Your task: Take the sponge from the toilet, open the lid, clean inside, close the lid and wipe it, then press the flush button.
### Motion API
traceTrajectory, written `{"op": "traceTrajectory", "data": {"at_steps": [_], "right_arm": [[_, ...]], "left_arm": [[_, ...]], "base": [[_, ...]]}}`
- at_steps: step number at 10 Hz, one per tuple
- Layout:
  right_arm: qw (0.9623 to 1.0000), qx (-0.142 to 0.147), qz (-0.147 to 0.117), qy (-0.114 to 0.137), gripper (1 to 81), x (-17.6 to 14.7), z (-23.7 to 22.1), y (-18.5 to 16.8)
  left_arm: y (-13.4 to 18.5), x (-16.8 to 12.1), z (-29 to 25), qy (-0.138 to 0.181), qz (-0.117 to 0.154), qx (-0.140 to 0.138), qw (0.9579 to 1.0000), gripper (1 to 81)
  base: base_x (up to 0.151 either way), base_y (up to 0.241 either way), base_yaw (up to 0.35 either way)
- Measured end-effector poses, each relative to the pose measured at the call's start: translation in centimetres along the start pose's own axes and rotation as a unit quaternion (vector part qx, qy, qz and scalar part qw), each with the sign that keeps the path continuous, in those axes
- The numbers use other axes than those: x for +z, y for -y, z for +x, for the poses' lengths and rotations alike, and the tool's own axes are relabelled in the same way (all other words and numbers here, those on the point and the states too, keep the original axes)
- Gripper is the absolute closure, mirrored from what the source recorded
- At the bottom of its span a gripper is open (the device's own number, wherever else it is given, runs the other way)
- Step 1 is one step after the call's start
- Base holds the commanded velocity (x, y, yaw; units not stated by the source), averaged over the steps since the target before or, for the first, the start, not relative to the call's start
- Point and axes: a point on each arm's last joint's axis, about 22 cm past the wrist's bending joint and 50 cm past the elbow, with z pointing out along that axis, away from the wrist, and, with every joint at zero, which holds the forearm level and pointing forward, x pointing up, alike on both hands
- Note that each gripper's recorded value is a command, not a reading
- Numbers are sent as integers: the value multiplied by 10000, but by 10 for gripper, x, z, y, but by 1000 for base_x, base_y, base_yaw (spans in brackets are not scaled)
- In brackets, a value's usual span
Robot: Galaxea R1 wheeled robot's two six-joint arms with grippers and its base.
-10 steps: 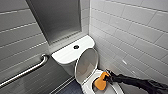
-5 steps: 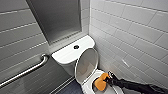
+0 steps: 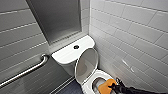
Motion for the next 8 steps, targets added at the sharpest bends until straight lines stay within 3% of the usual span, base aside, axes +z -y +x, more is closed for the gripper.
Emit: {"op": "traceTrajectory", "data": {"at_steps": [2, 4, 8], "right_arm": [[9998, 212, 44, -19, 811, -20, -20, -41], [9991, 367, 211, -71, 811, -38, -26, -51], [9971, 683, 293, -169, 811, -94, -33, -89]], "left_arm": [[1, -1, 0, 3, 10, 5, 10000, 10], [1, -1, 0, -4, 10, 10, 10000, 10], [1, -1, 0, -9, 13, 60, 10000, 10]], "base": [[0, 0, 0], [0, 0, 0], [0, 0, 0]]}}
